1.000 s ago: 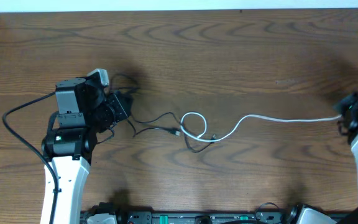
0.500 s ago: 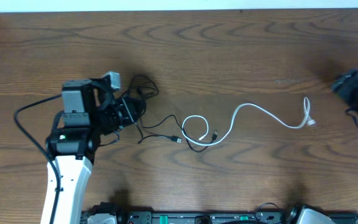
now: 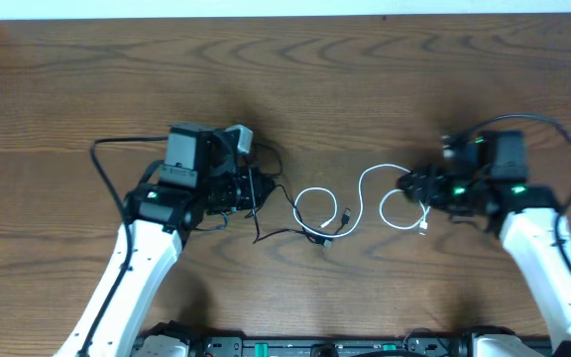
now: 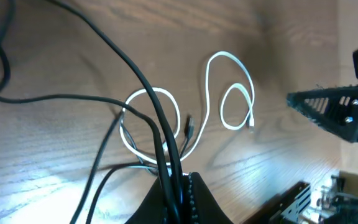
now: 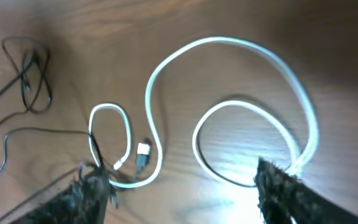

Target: Untangle cables

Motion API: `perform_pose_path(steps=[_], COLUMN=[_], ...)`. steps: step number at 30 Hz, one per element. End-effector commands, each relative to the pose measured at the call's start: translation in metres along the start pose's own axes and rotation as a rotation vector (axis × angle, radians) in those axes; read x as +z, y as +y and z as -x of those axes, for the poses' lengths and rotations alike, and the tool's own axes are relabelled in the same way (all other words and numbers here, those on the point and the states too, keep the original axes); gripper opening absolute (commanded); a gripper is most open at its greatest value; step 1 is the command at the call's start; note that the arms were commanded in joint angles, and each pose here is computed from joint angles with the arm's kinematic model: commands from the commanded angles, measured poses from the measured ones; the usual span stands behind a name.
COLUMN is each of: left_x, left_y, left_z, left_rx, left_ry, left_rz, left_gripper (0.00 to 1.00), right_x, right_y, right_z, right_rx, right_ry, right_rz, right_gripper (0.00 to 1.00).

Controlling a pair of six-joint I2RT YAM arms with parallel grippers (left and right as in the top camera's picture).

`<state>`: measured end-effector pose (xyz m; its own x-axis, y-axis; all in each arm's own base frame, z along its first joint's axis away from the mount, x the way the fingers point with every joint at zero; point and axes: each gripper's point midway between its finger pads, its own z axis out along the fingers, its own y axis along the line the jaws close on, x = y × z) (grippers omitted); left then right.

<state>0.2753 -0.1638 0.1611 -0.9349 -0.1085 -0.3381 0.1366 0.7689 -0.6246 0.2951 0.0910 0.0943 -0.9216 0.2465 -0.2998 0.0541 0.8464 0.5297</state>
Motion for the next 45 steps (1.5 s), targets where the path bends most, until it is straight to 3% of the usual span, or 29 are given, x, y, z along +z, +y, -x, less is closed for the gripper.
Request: perform_pose_path(steps=[1, 9, 15, 21, 25, 36, 45], left_x=[0.008, 0.015, 0.015, 0.015, 0.015, 0.015, 0.015], left_y=[0.001, -0.006, -0.007, -0.007, -0.006, -0.006, -0.006], left_z=[-0.007, -0.015, -0.016, -0.016, -0.016, -0.016, -0.018], left_rx=[0.027, 0.050, 0.052, 0.051, 0.050, 0.050, 0.047], left_ry=[0.026, 0.059, 0.061, 0.062, 0.064, 0.064, 0.069], left_rz=[0.019, 0.010, 0.008, 0.009, 0.010, 0.010, 0.013], left_gripper=[0.07, 0.07, 0.08, 0.07, 0.07, 0.07, 0.07], right_x=[0.020, 0.057, 0.085, 0.111, 0.124, 0.139, 0.109], right_y=[0.003, 0.017, 0.029, 0.016, 0.016, 0.033, 0.026], right_z=[-0.017, -0.023, -0.031, -0.029, -0.023, -0.035, -0.004], right_rx=[-0.044, -0.183, -0.242, -0.153, -0.099, -0.076, -0.111], right_ry=[0.013, -0.091, -0.083, -0.100, -0.122, -0.061, -0.117], right_rz=[-0.022, -0.047, -0.029, -0.075, -0.053, 0.061, 0.091], right_gripper=[0.71, 0.64, 0.64, 0.59, 0.49, 0.01, 0.01])
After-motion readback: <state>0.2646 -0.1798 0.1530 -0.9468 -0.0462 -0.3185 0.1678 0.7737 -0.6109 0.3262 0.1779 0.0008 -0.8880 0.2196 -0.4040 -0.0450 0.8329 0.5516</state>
